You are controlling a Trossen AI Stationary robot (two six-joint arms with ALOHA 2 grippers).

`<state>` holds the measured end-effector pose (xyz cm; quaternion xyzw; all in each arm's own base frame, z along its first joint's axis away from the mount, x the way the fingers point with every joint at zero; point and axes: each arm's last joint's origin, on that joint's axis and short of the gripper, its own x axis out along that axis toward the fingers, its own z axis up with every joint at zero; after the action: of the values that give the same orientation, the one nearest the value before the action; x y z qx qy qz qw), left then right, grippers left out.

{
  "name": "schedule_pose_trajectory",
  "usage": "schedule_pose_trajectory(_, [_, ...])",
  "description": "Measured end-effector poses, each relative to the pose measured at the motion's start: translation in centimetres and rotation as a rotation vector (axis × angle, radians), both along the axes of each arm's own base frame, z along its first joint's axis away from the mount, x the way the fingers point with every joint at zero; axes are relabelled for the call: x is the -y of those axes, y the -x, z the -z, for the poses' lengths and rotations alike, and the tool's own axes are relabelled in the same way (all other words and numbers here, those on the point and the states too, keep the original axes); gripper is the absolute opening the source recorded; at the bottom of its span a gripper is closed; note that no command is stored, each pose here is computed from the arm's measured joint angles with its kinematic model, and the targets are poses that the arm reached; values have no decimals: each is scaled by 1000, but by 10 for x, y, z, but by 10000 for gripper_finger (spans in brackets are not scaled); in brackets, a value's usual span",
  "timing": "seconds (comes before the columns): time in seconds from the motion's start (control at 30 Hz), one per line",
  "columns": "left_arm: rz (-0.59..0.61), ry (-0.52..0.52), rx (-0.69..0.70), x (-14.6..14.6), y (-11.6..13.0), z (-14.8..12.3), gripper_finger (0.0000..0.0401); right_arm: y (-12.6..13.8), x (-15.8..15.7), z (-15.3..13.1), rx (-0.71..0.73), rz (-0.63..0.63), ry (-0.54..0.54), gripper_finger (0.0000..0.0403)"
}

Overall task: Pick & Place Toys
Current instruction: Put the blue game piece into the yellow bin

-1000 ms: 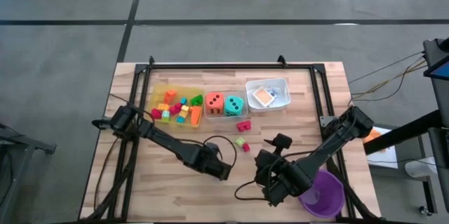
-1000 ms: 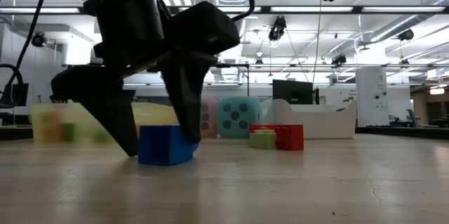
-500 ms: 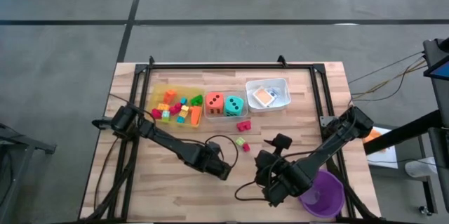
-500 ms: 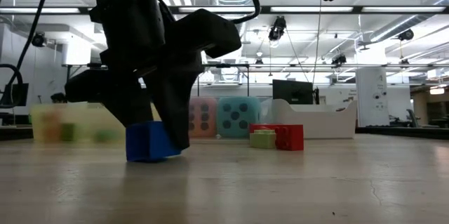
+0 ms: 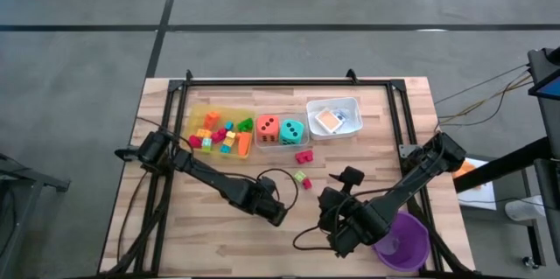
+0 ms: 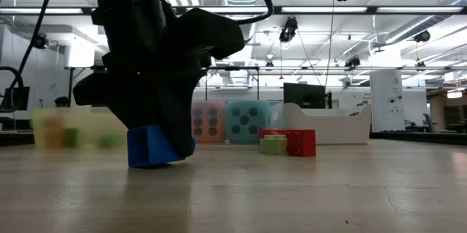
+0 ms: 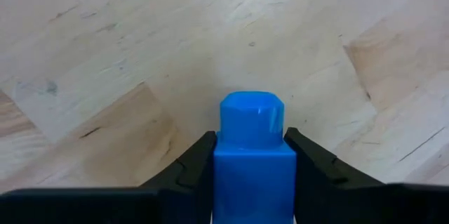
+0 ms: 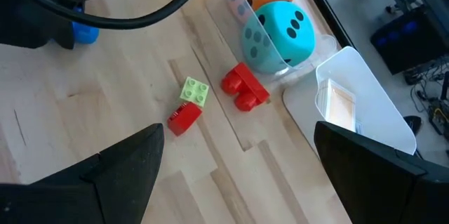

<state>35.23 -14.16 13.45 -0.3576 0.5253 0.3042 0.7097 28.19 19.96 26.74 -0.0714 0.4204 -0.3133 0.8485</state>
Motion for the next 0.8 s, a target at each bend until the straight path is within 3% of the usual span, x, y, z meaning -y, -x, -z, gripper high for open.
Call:
schedule_pose_trajectory(0.3, [51, -88, 23, -6, 0, -5, 125, 0, 0, 0, -15, -18, 12, 365])
schedule_pose_trajectory(0.8, [81, -182, 177, -18, 15, -70, 125, 0, 0, 0, -14, -19, 11, 365])
